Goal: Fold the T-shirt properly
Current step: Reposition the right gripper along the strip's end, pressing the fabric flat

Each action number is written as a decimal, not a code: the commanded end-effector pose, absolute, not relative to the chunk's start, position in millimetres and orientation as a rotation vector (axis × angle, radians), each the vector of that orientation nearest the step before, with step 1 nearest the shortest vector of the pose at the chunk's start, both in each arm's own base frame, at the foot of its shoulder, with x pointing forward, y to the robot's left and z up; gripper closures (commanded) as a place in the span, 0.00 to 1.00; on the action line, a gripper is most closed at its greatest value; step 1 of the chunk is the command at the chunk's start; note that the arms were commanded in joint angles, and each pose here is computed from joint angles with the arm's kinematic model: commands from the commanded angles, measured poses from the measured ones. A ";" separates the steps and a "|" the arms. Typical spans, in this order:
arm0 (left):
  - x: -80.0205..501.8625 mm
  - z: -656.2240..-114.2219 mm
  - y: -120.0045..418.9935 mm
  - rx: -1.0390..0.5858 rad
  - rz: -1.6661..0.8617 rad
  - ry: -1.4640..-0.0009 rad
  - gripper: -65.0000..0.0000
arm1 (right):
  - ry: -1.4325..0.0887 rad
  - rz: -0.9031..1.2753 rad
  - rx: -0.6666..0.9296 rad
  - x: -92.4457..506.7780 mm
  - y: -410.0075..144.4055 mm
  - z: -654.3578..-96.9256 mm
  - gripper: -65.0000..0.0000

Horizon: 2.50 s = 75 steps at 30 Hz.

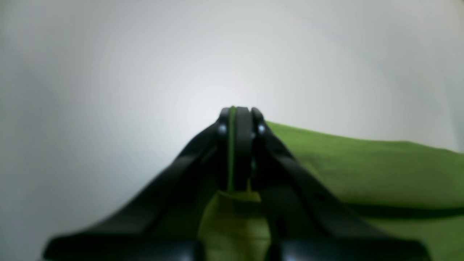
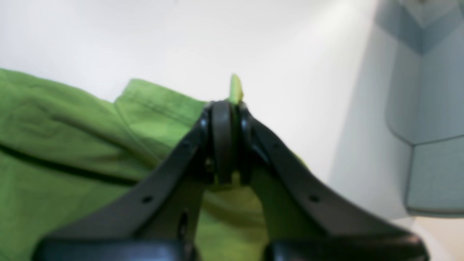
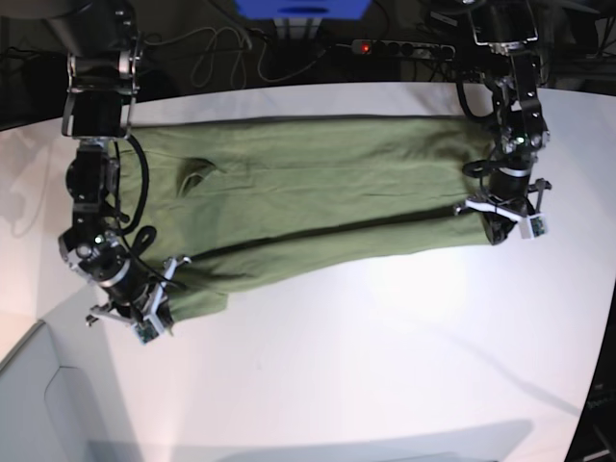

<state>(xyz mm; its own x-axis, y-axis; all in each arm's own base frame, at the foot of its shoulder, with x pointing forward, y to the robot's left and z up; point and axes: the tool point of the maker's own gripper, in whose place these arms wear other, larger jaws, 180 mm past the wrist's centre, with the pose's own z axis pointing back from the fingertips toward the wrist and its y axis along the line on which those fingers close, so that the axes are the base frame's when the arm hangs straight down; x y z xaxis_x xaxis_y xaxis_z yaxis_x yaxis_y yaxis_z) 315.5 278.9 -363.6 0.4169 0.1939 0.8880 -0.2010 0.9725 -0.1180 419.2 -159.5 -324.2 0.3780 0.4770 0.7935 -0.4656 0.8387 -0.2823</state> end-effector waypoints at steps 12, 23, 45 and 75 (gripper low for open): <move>331.2 -339.9 284.6 0.020 0.237 -1.192 1.00 | -1.075 0.624 -0.058 387.9 -174.1 -307.1 1.00; 330.6 -346.2 284.1 0.017 0.240 -1.176 1.00 | -0.992 0.527 -0.069 353.6 -205.7 -339.4 1.00; 327.7 -352.8 282.8 0.013 0.247 -1.160 1.00 | -0.931 0.531 -0.030 320.6 -200.9 -367.8 1.00; 324.8 -342.1 280.5 0.009 0.245 -1.182 0.52 | -1.012 0.574 -0.060 316.8 -188.6 -335.3 0.45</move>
<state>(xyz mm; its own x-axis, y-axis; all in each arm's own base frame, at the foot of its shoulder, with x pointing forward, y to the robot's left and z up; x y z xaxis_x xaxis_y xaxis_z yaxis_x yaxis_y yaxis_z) 315.8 276.7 -361.4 0.4123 0.2016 0.8884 -0.2027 0.9711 -0.1263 311.7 -187.1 -347.7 0.4350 0.4725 0.7665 -0.4255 0.8581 -0.2875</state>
